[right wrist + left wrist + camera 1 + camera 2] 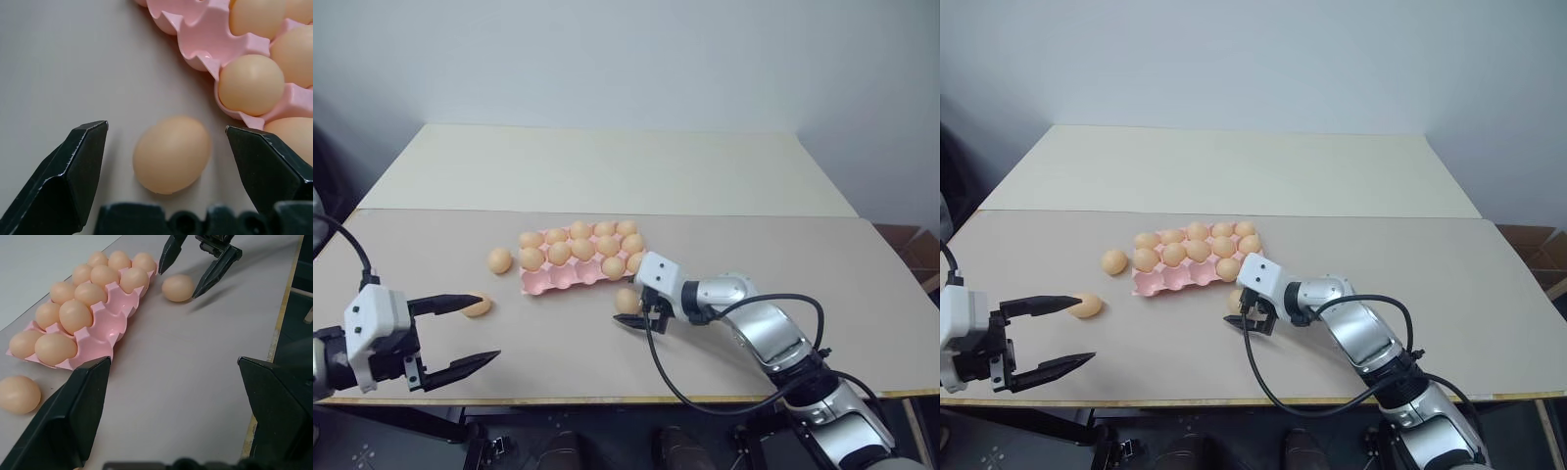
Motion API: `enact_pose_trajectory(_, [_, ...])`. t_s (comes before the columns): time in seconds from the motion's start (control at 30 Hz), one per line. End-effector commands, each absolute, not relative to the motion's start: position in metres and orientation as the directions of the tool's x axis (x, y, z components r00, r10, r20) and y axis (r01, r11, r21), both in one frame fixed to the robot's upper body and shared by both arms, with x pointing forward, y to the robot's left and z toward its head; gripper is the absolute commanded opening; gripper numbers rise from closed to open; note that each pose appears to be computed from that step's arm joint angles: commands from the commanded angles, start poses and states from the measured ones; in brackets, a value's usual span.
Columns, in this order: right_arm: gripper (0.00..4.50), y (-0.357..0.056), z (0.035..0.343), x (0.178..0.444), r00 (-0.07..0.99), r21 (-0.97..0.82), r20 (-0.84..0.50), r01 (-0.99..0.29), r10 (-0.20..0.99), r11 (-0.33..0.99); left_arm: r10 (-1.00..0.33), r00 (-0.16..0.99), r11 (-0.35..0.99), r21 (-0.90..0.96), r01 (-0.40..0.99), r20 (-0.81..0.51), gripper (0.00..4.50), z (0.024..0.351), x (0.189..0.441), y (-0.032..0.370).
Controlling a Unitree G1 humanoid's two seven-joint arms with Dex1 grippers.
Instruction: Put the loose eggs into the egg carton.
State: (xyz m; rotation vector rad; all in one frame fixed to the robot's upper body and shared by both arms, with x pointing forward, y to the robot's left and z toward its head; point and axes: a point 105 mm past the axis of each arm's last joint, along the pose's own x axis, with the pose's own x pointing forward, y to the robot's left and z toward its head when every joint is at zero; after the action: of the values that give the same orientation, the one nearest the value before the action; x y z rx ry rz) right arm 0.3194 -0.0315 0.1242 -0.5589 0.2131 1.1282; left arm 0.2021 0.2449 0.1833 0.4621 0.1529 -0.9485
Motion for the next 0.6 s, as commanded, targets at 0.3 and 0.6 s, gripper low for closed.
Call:
enact_pose_trajectory(0.3, [2.92,-0.017,0.123,0.326,0.388,-0.294,-0.425,-0.914,0.818,0.281,-0.739,0.594,0.490,0.351,0.798,-0.318,4.50,0.186,0.201,0.242])
enact_pose_trajectory(0.6, [2.02,-0.021,0.143,0.316,0.403,-0.365,-0.390,-0.893,0.828,0.263,-0.728,0.604,0.502,0.347,0.792,-0.324,4.50,0.184,0.198,0.245])
